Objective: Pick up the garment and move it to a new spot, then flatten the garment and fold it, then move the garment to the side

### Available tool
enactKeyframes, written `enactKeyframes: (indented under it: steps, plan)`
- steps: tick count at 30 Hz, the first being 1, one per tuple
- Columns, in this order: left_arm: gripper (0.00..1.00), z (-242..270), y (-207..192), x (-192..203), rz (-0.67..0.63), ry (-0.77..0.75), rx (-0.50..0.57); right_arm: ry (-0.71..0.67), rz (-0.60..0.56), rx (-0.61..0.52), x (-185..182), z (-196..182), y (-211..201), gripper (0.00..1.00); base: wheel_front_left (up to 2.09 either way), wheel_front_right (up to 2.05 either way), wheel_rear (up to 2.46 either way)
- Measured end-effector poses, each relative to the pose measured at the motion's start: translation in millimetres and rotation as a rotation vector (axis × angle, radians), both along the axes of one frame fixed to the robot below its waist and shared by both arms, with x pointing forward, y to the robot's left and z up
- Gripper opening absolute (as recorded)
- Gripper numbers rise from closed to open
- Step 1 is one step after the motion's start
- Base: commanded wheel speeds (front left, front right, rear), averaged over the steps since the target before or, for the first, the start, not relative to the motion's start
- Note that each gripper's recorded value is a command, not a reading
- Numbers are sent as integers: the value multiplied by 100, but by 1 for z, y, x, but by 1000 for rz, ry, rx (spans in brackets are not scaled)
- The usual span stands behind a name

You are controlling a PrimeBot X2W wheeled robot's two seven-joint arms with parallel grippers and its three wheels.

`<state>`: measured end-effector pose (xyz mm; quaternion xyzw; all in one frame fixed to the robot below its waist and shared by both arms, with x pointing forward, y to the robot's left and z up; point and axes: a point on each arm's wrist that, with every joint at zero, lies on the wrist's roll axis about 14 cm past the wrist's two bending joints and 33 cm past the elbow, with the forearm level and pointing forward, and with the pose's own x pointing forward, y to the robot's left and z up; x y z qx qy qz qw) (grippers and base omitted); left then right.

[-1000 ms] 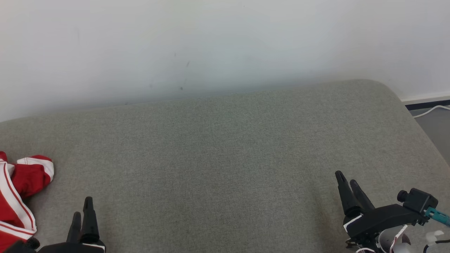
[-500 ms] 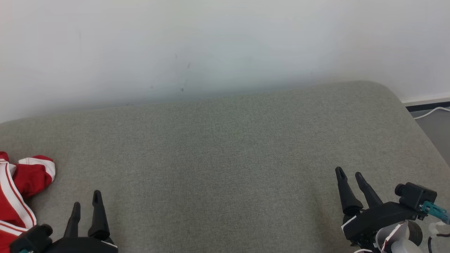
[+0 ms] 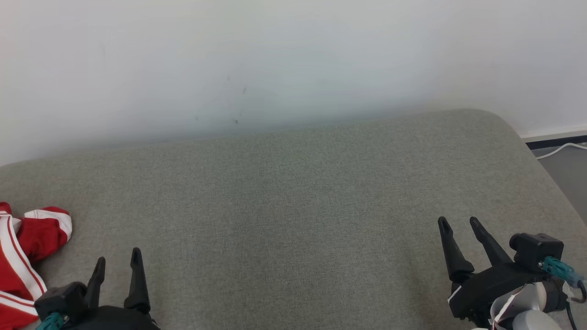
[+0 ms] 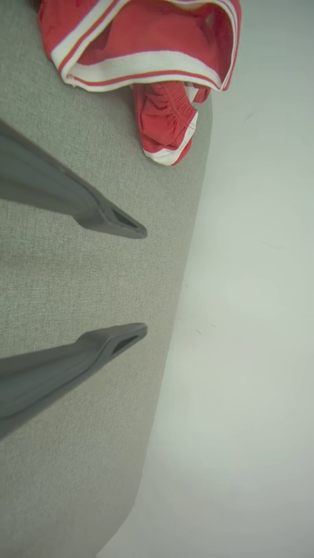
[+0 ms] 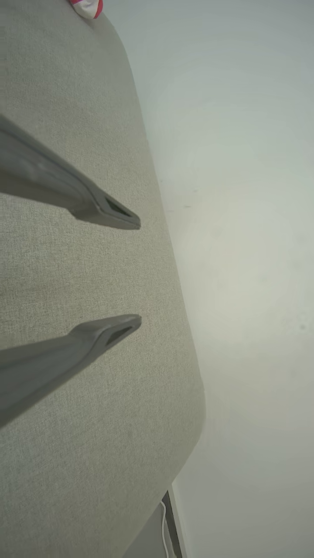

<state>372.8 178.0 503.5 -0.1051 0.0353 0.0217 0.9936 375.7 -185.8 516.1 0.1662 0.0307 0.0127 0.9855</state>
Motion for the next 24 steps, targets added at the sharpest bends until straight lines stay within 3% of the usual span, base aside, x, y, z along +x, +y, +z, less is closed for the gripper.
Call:
enactKeyframes:
  steps: [17,24]
  plan:
    - [100,23,2,-6,9,-49,275,-48,22,-262,-7,13,4,100,0,0,0]
    - [100,26,23,-15,75,-42,279,-64,84,-260,2,16,27,100,0,0,0]
